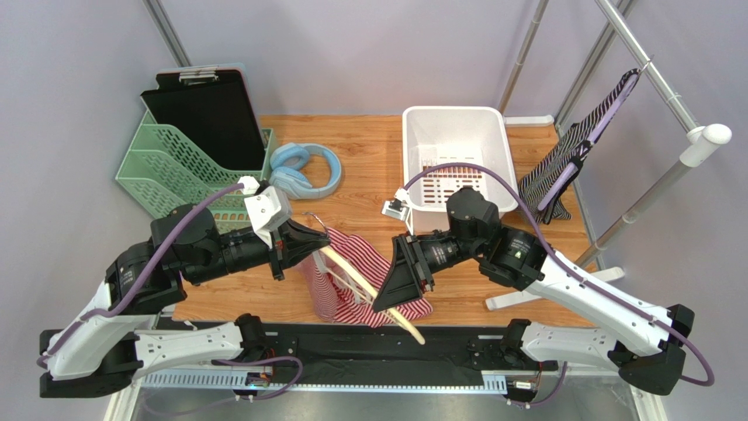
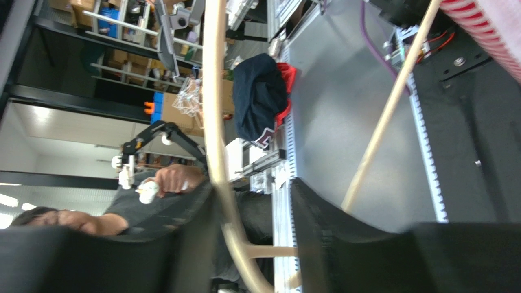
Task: Remove the tank top from the hanger
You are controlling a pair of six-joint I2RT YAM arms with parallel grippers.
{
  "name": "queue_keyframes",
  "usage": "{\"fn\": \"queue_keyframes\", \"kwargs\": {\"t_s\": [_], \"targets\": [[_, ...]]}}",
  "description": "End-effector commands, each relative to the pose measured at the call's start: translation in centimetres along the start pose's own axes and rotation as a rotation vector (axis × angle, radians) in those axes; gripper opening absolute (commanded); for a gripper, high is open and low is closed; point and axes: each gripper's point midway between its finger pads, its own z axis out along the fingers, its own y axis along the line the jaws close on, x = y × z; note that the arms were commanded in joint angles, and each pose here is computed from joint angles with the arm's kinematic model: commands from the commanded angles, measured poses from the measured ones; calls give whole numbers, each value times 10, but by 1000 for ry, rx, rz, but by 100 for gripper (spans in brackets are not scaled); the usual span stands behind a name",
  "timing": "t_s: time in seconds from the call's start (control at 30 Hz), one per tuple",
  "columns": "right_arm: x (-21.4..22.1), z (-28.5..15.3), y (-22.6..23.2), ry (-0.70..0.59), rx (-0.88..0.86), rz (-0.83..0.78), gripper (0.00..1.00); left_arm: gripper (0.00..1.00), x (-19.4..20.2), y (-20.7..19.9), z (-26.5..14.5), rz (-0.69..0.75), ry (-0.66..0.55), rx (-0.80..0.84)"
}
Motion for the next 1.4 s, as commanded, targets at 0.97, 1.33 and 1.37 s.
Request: {"fn": "queue_keyframes", "kwargs": {"t_s": [0.97, 1.33, 1.37], "targets": [[-13, -15, 28, -219, -102, -36, 0, 80, -25, 44, -45, -106, -201, -264], [-29, -24, 49, -328, -165, -82, 0, 85, 46, 53, -81, -140, -246, -299], [-29, -24, 49, -322, -168, -83, 0, 86, 48, 41, -75, -122, -239, -231]]}}
